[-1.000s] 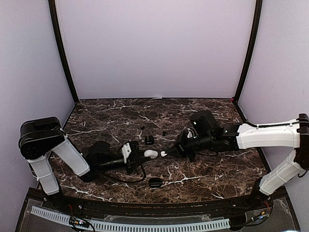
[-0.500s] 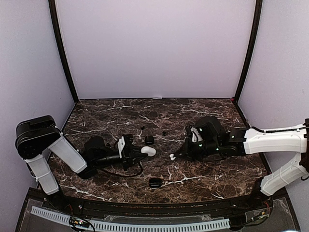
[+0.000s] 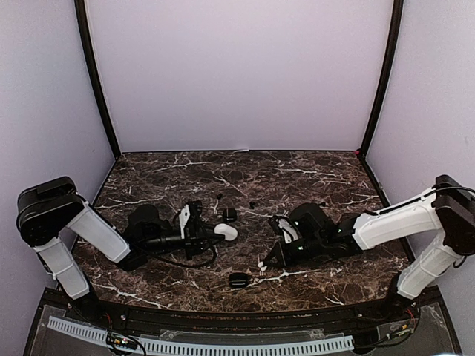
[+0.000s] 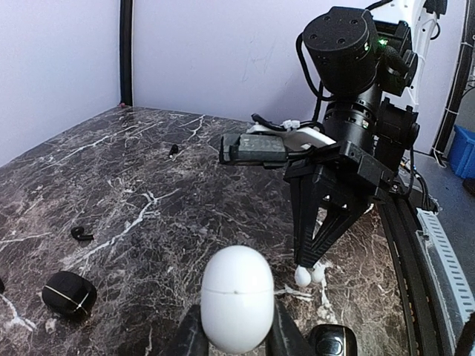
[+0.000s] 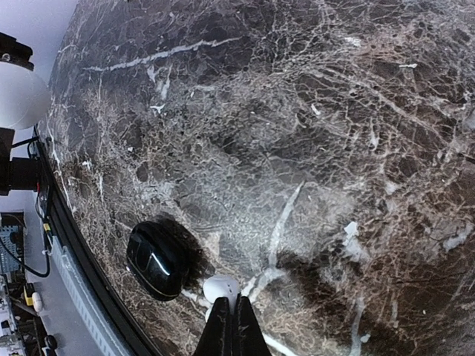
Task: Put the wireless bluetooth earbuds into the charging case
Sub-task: Place the left earbud at the center of the board, then open the charging case, then pick up the left earbud from the center of the board, then insert the left earbud into the left side groove of the charging case.
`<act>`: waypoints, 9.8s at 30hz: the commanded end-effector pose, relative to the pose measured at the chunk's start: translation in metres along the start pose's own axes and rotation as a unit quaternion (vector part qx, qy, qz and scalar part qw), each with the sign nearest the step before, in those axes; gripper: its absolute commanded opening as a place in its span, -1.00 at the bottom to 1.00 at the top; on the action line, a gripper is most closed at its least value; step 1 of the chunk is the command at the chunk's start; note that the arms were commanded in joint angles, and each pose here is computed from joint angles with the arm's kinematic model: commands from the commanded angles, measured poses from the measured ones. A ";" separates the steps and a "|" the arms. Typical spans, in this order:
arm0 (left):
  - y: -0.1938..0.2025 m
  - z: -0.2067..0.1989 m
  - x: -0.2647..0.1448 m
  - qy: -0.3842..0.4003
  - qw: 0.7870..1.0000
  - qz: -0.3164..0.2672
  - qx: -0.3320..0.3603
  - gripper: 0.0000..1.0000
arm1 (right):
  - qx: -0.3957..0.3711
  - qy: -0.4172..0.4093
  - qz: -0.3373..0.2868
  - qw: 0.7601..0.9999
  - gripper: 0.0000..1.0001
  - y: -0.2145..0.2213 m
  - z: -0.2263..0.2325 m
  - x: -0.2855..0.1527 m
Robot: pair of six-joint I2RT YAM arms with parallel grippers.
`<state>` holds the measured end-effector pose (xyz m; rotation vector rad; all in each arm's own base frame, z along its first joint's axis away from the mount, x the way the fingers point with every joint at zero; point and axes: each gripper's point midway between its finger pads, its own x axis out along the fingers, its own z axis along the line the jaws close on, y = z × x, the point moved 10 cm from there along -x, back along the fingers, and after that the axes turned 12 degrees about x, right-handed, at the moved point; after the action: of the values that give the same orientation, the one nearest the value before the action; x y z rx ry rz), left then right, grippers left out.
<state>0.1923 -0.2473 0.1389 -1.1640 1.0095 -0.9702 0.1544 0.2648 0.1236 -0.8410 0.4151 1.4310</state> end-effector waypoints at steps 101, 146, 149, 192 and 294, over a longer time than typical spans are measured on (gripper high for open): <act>-0.008 -0.021 0.015 0.261 0.963 -0.054 -0.047 -0.66 | -0.101 -0.027 -0.229 0.968 0.56 -0.009 0.037 -0.105; -0.012 -0.021 0.013 0.258 0.964 -0.056 -0.044 -0.67 | -0.046 0.120 -0.088 0.988 -0.66 0.028 -0.032 0.002; -0.011 -0.021 0.013 0.258 0.964 -0.056 -0.044 -0.67 | -0.053 0.112 -0.076 0.989 -0.69 0.025 -0.027 0.010; -0.012 -0.021 0.013 0.257 0.964 -0.055 -0.042 -0.67 | -0.027 0.027 -0.037 0.999 -0.61 0.005 -0.026 0.016; 0.001 -0.054 0.048 0.467 0.869 0.015 -0.161 -0.87 | -0.991 0.046 -0.030 -0.119 -1.00 0.067 0.107 -0.085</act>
<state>0.1551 -0.3012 0.1200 -0.9367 1.9800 -1.3752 0.0598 0.2734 0.2318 1.8313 1.6301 -0.4245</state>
